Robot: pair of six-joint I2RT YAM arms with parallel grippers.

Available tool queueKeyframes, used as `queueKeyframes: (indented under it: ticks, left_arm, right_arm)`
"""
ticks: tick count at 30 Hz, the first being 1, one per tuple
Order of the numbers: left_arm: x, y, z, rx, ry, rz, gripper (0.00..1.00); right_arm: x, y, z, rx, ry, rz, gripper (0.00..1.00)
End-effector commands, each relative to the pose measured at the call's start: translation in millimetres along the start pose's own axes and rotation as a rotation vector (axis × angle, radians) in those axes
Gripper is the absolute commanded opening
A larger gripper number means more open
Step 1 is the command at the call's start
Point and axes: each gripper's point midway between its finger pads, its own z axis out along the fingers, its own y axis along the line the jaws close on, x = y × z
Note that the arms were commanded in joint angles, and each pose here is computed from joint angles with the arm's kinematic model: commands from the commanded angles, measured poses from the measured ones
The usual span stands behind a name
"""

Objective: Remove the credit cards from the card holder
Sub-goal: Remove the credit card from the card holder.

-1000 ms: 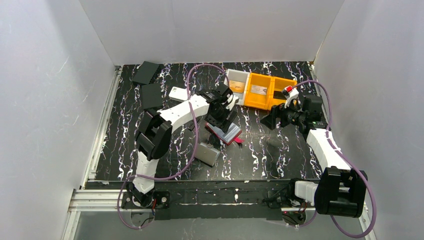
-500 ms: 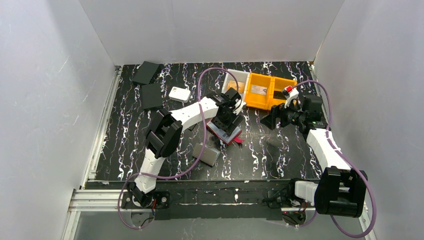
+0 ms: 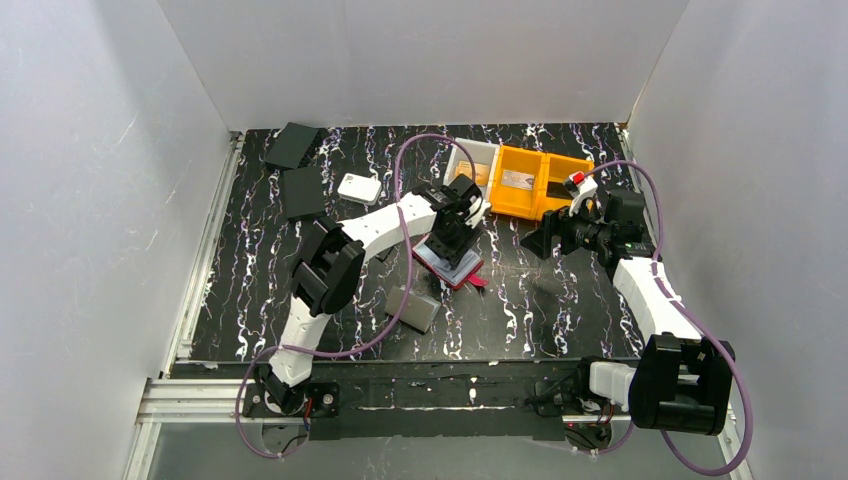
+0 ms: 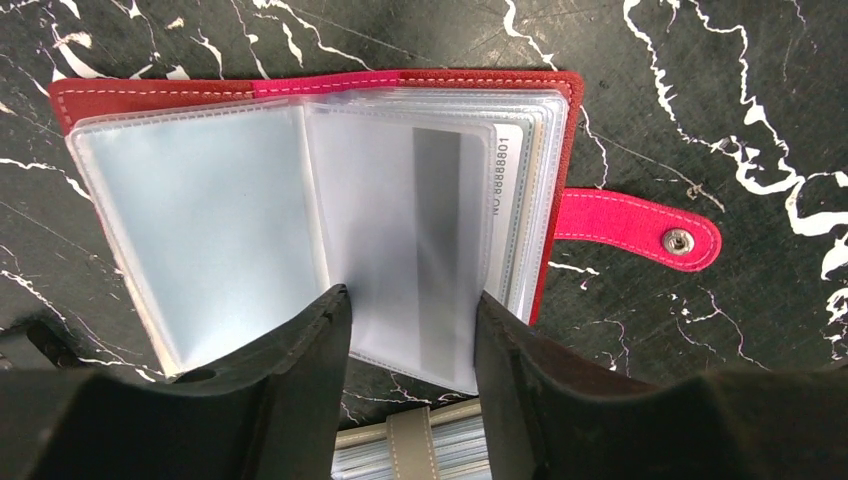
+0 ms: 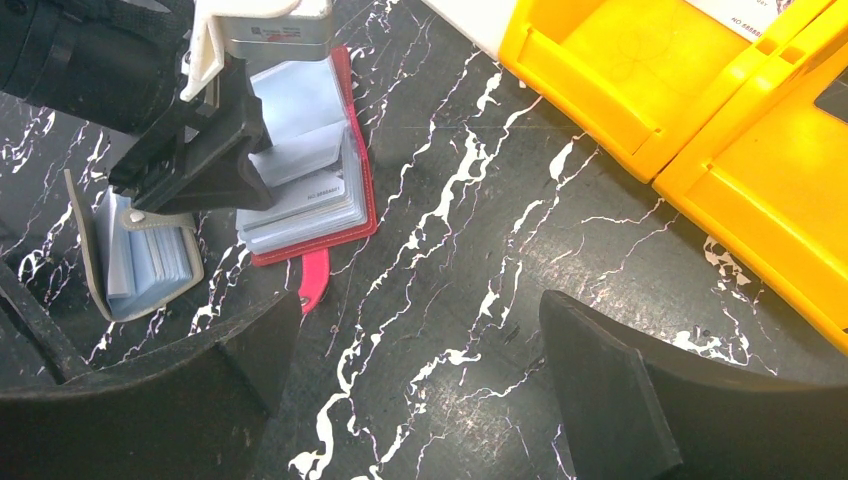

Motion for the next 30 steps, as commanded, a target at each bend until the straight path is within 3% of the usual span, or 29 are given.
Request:
queueKeyframes:
  ticks: [1, 16, 23, 25, 28, 30]
  left_arm:
    - [-4.2, 0.5, -8.5, 0.035, -0.018, -0.04, 0.42]
    - [-18.8, -3.7, -29.9, 0.436, -0.106, -0.356, 0.42]
    - [-26.8, 4.3, -39.0, 0.523, -0.138, -0.486, 0.44]
    - [-26.2, 7.6, -39.6, 0.516, -0.136, -0.509, 0.42]
    - [-23.2, 15.5, -37.5, 0.467, -0.131, -0.531, 0.29]
    - [-20.7, 20.4, -36.4, 0.43, -0.128, -0.534, 0.28]
  right_arm:
    - [-9.6, -0.9, -1.3, -0.004, -0.027, -0.027, 0.98]
    - [-10.5, 0.8, -2.0, -0.009, -0.03, -0.031, 0.98]
    - [-9.6, 1.3, -1.2, -0.017, -0.026, -0.027, 0.98]
    - [-9.5, 1.6, -1.1, -0.019, -0.026, -0.026, 0.98]
    - [-9.2, 2.0, -0.8, -0.023, -0.025, -0.025, 0.98]
    - [-8.7, 2.2, -0.3, -0.025, -0.024, -0.024, 0.98]
